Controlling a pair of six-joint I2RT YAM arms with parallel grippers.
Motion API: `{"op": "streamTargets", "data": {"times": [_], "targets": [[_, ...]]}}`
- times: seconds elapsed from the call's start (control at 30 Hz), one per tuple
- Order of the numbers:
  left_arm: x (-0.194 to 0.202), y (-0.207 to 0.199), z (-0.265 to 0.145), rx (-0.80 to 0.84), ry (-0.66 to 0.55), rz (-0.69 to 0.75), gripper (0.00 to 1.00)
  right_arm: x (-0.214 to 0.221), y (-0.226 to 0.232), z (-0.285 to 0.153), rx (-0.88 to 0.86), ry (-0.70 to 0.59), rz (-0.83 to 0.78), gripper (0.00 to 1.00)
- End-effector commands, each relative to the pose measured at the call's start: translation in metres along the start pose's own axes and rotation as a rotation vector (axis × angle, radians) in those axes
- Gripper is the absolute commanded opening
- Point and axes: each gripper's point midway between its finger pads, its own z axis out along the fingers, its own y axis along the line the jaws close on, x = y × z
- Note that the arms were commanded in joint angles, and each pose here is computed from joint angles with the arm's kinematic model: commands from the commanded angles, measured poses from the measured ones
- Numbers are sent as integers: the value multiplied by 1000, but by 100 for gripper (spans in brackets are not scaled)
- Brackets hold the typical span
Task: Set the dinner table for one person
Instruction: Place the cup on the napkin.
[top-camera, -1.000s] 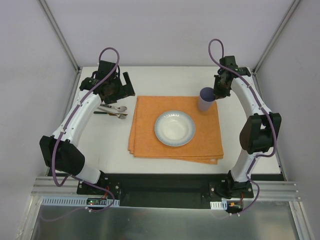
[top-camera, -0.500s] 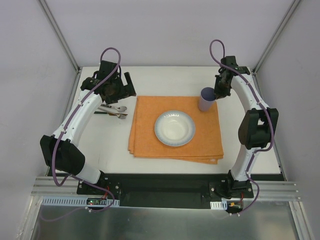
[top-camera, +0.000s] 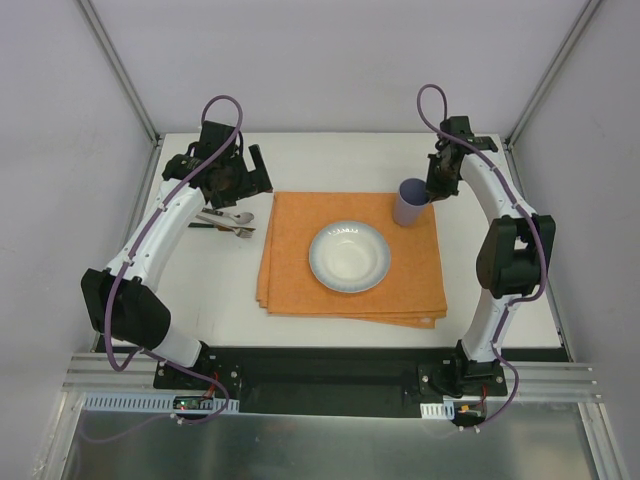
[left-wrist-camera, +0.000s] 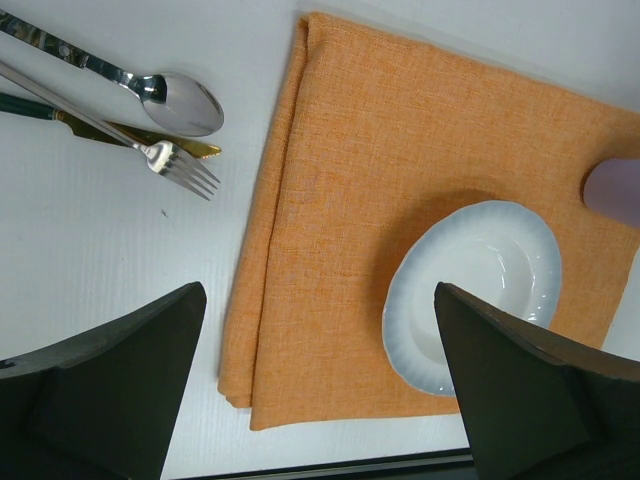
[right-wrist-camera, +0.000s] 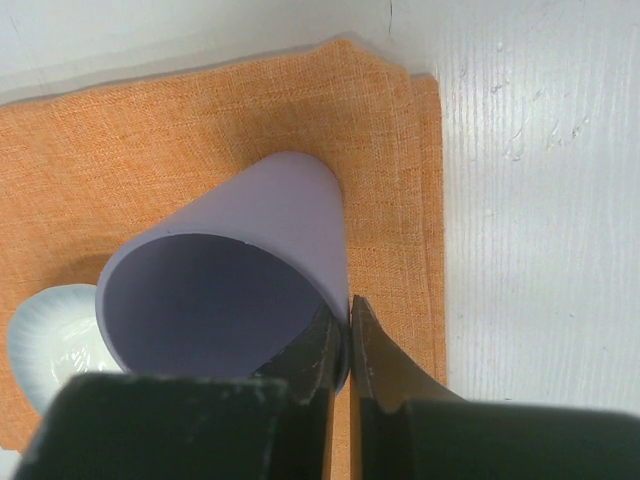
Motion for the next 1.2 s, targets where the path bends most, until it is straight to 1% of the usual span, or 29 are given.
{"op": "streamTargets", "data": {"times": [0.0,0.27,0.43,0.53,0.63,0.67,0.77,0.93,1.03,1.17], "targets": [[-4,-8,-4,29,-11,11,99,-2,1,-3,-18,-21,12,1],[-1,-7,-3,24,-7,3,99,8,-1,9,-3,23,7,1],[1,-6,-1,21,0,-1,99,8,-2,9,0,25,8,1],[3,-6,-1,20,3,0,99,7,-1,8,-3,20,6,10],[4,-7,-1,22,6,1,99,5,-3,5,-2,12,14,23],[3,-8,-1,23,5,1,99,5,0,4,-6,10,8,32],[5,-8,-1,25,8,3,99,4,0,2,-7,7,9,42],[2,-9,-3,27,-1,8,99,2,0,0,-8,-3,11,46],[2,-9,-4,29,-4,14,99,0,0,-1,-11,-8,12,52],[3,-9,-3,29,-1,19,99,-3,1,-3,-15,-17,12,53]]}}
